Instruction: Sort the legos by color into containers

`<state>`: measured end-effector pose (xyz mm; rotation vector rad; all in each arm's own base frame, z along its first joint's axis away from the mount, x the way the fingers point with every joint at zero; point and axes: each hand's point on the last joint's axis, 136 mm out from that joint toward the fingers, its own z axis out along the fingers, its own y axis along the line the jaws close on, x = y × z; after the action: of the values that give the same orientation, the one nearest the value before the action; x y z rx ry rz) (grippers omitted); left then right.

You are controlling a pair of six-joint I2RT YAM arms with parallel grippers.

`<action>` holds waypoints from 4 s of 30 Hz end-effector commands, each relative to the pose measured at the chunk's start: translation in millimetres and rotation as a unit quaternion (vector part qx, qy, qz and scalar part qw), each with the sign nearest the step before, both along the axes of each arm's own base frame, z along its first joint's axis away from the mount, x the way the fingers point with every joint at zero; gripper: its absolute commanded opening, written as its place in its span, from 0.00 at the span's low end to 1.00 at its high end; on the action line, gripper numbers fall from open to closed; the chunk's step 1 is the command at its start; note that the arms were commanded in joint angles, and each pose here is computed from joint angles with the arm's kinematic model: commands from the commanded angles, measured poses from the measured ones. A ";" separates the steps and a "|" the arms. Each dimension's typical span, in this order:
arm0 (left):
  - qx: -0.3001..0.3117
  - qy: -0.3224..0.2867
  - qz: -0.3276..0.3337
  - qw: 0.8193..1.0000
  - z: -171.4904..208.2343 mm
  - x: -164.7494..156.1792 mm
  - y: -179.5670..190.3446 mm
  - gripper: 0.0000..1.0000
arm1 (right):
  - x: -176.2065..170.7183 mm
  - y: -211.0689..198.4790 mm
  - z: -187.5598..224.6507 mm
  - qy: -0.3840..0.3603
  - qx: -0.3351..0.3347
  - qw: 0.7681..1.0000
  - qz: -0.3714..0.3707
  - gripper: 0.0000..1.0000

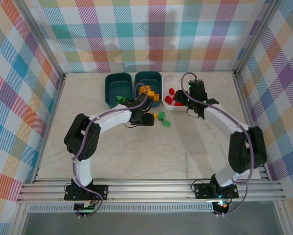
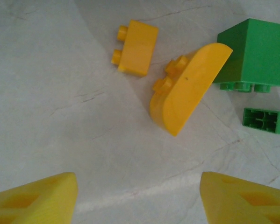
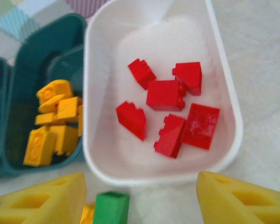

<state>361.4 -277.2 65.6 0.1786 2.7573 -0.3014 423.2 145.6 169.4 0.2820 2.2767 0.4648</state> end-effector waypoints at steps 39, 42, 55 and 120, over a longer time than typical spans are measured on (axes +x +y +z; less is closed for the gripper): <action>0.053 -0.084 -0.051 0.994 -22.2 20.4 -46.7 0.24 | -57.9 -24.0 -99.4 0.025 -0.003 0.997 -0.069 0.64; 0.057 -0.083 -0.048 0.994 -21.0 19.7 -43.9 0.20 | -57.8 -23.1 -98.4 0.025 0.000 0.997 -0.068 0.63; 0.083 -0.126 0.042 0.988 71.8 63.4 12.3 0.09 | -58.9 -23.5 -98.8 0.021 0.002 0.997 -0.075 0.63; 0.087 -0.146 -0.003 0.985 -22.3 72.4 -6.8 0.25 | -57.9 -15.6 -99.8 0.027 0.010 0.998 -0.059 0.64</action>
<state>445.9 -289.9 30.2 0.2636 2.4891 -0.0295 360.0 126.0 60.2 0.4391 2.3244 0.4009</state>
